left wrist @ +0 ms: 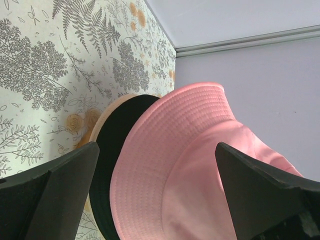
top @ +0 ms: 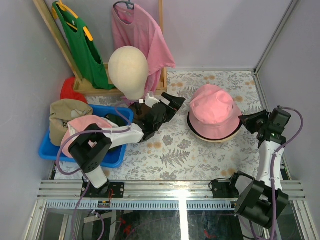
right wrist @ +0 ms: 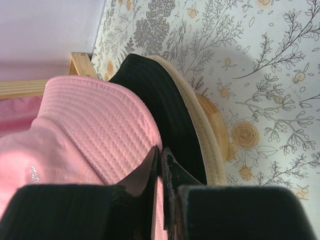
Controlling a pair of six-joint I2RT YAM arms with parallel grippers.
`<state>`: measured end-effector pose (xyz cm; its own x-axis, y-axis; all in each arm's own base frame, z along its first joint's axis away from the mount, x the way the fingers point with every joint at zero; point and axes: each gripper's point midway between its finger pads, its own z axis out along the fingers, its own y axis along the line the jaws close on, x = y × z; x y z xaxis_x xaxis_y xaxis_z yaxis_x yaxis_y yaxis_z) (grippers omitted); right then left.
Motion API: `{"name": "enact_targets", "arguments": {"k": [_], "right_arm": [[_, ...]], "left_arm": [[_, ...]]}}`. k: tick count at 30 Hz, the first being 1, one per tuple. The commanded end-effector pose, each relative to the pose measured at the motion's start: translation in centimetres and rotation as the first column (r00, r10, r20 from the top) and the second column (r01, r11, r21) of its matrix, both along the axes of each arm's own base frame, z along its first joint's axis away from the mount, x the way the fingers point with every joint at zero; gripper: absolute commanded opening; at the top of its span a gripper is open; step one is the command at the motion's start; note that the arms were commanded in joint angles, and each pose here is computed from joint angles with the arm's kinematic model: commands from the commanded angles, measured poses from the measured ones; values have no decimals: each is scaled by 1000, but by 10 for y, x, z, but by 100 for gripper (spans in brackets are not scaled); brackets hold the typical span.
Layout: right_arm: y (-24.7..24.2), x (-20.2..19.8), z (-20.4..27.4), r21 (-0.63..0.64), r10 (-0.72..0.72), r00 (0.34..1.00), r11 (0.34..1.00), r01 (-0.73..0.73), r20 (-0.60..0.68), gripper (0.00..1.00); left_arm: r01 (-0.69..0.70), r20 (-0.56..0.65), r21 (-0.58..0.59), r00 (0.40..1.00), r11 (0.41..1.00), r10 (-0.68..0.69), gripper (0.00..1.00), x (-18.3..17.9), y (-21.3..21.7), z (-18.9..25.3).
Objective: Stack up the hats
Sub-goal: Stack the hat on the hat.
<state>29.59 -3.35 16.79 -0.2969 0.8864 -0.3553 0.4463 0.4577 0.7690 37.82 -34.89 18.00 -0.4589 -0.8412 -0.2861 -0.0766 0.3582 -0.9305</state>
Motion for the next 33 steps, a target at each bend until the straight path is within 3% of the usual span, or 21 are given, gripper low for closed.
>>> {"name": "enact_targets", "arguments": {"k": [1, 11, 22, 33], "right_arm": [[-14, 7, 14, -47, -16, 999, 999, 17, 31, 0], [-17, 19, 14, -26, 10, 1000, 1000, -9, 27, 0], [-16, 30, 13, 8, 40, 999, 999, -40, 29, 1], [-19, 36, 11, 7, 54, 998, 999, -54, 23, 1]], "left_arm": [[-17, 40, -30, 999, 999, 18, 100, 11, 4, -2], [139, 125, -123, 985, 983, -123, 99, 23, -19, -7], [284, 243, -124, 938, 951, -248, 95, 24, -42, 7], [334, 280, -117, 915, 935, -291, 86, 25, -54, 10]]}}
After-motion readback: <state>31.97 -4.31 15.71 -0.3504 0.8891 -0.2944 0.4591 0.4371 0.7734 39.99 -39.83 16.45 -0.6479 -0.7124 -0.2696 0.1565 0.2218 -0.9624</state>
